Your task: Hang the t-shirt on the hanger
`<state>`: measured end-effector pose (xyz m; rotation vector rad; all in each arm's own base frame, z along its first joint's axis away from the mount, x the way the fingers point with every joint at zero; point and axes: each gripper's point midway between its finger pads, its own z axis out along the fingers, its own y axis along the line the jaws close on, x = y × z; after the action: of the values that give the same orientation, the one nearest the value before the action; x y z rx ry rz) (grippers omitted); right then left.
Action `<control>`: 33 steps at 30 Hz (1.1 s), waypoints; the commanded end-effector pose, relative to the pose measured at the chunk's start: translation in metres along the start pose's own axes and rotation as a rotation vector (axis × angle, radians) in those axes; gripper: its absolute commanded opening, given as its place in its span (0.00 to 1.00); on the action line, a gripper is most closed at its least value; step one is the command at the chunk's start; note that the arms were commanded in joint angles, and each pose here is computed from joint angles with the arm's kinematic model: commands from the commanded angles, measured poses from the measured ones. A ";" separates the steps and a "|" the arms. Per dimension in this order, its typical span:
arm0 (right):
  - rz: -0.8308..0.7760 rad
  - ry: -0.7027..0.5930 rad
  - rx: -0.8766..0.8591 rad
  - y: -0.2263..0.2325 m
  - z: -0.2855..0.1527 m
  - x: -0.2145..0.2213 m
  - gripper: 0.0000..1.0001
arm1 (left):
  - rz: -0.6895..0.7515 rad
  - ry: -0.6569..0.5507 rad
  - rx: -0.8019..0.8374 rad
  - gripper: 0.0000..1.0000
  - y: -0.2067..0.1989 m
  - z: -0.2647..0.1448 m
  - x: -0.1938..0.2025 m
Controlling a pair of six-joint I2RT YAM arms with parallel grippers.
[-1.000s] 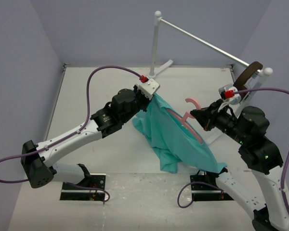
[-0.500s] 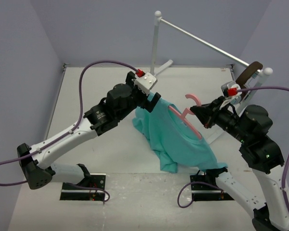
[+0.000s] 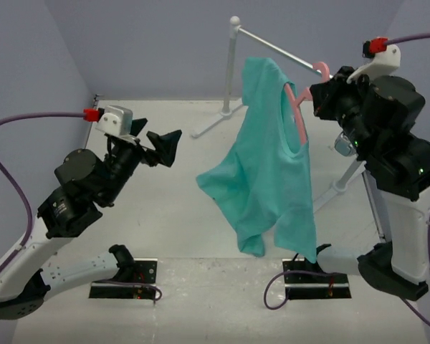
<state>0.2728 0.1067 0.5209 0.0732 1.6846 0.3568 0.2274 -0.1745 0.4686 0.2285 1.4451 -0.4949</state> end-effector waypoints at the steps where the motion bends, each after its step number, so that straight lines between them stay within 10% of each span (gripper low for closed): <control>1: -0.094 0.034 0.358 -0.047 0.038 0.008 0.00 | 0.011 0.258 -0.053 1.00 0.017 -0.025 0.079; 18: -0.106 0.016 0.647 -0.102 0.111 0.001 0.00 | 0.085 0.295 0.044 1.00 0.038 -0.073 0.207; 33: -0.066 0.101 0.700 -0.122 0.135 0.049 0.00 | 0.066 0.314 0.075 1.00 0.034 -0.076 0.214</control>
<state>0.4178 0.0328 0.4180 0.4481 1.9014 -0.3451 0.1836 -0.1479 0.2294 0.4639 1.7672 -0.4285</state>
